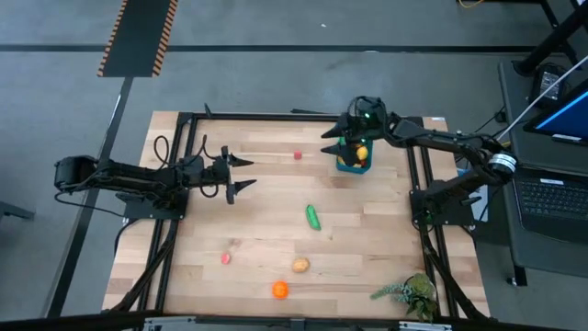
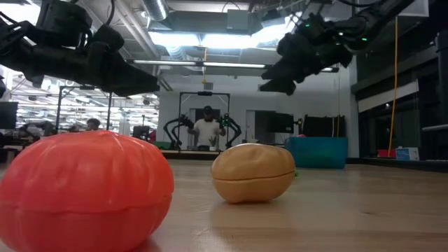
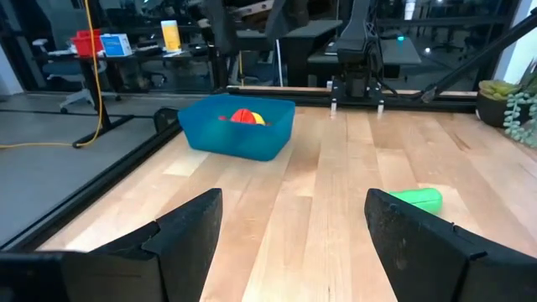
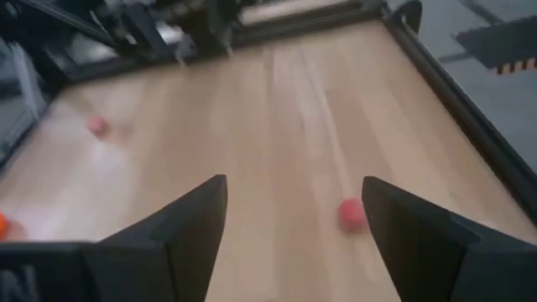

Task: Pick and placing Produce into tupperware
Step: Put the pink peach into the blue bin

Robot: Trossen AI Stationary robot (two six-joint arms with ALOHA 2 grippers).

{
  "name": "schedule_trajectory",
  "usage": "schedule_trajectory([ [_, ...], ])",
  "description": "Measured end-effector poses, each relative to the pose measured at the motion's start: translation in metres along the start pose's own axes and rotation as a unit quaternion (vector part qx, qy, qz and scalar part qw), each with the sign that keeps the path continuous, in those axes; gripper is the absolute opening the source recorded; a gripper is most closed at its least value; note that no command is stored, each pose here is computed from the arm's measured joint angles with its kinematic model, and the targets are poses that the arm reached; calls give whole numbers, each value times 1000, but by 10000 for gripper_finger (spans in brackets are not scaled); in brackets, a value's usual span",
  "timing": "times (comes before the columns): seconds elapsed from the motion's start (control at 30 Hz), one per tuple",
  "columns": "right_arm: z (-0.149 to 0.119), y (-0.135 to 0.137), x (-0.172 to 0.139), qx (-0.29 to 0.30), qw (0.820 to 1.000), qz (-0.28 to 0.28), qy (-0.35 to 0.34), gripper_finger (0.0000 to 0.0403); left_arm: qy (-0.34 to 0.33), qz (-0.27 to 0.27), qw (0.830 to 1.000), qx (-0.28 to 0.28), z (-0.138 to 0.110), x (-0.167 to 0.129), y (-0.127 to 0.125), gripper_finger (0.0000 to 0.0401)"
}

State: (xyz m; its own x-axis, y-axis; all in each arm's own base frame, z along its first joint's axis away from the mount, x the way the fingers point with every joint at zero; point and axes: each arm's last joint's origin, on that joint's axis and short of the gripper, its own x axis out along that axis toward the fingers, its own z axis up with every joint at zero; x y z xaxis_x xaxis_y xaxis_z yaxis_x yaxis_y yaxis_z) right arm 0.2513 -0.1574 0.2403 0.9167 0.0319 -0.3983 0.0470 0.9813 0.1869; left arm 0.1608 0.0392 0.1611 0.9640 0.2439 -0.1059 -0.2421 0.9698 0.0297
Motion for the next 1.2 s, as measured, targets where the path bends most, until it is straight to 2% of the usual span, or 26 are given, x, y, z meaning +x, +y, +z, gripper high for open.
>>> schedule_trajectory([
  [0.17,16,-16,21,-16,996,-19,88,277,3,0,1000,-1,-1,0,0,286],
  [0.33,29,-32,44,-36,987,-8,155,273,7,0,1000,-1,-1,0,0,286],
  [0.5,31,-42,73,-69,975,5,210,262,11,0,1000,0,-2,0,0,286],
  [0.6,30,-47,88,-72,966,-20,249,262,19,-1,1000,0,-4,0,0,286],
  [0.7,29,-47,100,-67,957,-22,283,263,32,-1,999,0,-6,0,0,286],
  [1.2,8,-46,143,-80,948,-12,308,263,38,-1,999,-1,-7,0,0,286],
])
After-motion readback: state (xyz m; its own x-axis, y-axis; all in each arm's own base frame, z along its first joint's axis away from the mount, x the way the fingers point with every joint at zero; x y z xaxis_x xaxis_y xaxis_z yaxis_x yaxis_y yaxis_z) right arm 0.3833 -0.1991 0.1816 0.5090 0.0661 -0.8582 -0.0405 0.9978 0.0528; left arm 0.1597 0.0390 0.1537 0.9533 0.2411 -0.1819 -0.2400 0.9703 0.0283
